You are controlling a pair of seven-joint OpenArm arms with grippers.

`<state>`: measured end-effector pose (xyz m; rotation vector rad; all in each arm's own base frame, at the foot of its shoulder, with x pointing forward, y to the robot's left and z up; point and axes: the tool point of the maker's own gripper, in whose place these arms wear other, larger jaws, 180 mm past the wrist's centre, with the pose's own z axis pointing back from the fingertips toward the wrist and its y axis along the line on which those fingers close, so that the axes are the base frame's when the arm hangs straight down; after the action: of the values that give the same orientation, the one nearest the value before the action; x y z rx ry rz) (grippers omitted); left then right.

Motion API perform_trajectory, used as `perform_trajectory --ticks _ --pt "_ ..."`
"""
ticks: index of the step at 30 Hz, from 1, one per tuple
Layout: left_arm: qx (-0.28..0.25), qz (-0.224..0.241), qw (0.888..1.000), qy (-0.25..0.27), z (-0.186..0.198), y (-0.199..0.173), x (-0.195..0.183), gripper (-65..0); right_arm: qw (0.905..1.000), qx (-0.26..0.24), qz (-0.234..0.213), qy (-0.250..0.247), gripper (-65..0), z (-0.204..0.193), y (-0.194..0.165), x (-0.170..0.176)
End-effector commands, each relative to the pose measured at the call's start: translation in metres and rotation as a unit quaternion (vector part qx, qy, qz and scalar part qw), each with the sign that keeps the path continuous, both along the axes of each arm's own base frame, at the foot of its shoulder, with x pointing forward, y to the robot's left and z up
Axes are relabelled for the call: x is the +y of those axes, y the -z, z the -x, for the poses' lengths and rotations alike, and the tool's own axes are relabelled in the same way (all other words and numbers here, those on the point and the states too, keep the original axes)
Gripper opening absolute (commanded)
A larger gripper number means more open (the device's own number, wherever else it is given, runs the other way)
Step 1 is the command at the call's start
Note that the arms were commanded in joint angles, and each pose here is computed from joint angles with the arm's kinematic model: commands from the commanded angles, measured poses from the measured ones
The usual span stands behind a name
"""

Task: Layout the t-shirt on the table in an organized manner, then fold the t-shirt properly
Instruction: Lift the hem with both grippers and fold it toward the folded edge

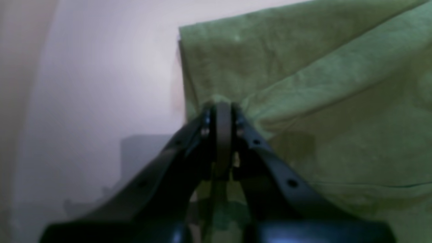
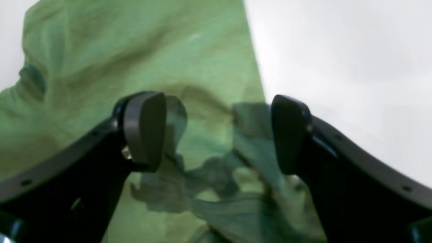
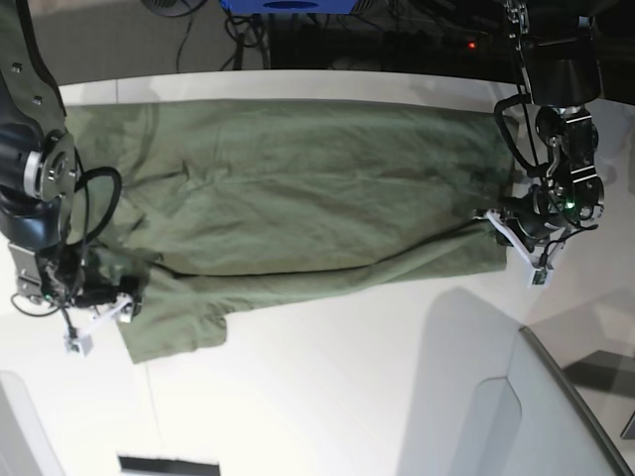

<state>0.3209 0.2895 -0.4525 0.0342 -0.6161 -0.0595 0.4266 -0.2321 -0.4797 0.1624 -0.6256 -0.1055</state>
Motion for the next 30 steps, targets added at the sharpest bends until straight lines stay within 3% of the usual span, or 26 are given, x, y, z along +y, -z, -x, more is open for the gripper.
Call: perform_trajectory --ticks 1,10,16,27,30 --pt "-0.026 -0.008 1.000 -0.001 -0.013 -0.016 0.008 -65.0 0.9992 -0.038 0.009 0.012 -20.7 -0.023 -0.025 -0.015" --pt "-0.024 -0.008 1.000 -0.001 -0.011 -0.014 0.008 -65.0 0.9984 -0.052 0.018 0.015 -20.9 -0.028 -0.033 -0.024" --pt "-0.023 -0.010 1.000 -0.003 -0.010 -0.014 0.010 -65.0 0.9971 -0.037 0.045 0.050 -20.3 -0.017 -0.025 -0.047" --pt "-0.025 -0.009 1.000 -0.001 -0.013 -0.016 0.009 -65.0 0.9978 -0.024 0.042 0.046 -21.0 -0.006 -0.013 -0.042" --pt "-0.025 -0.009 1.000 -0.001 -0.012 -0.015 0.009 -65.0 0.9981 -0.026 0.037 0.042 -26.0 -0.009 -0.013 -0.034"
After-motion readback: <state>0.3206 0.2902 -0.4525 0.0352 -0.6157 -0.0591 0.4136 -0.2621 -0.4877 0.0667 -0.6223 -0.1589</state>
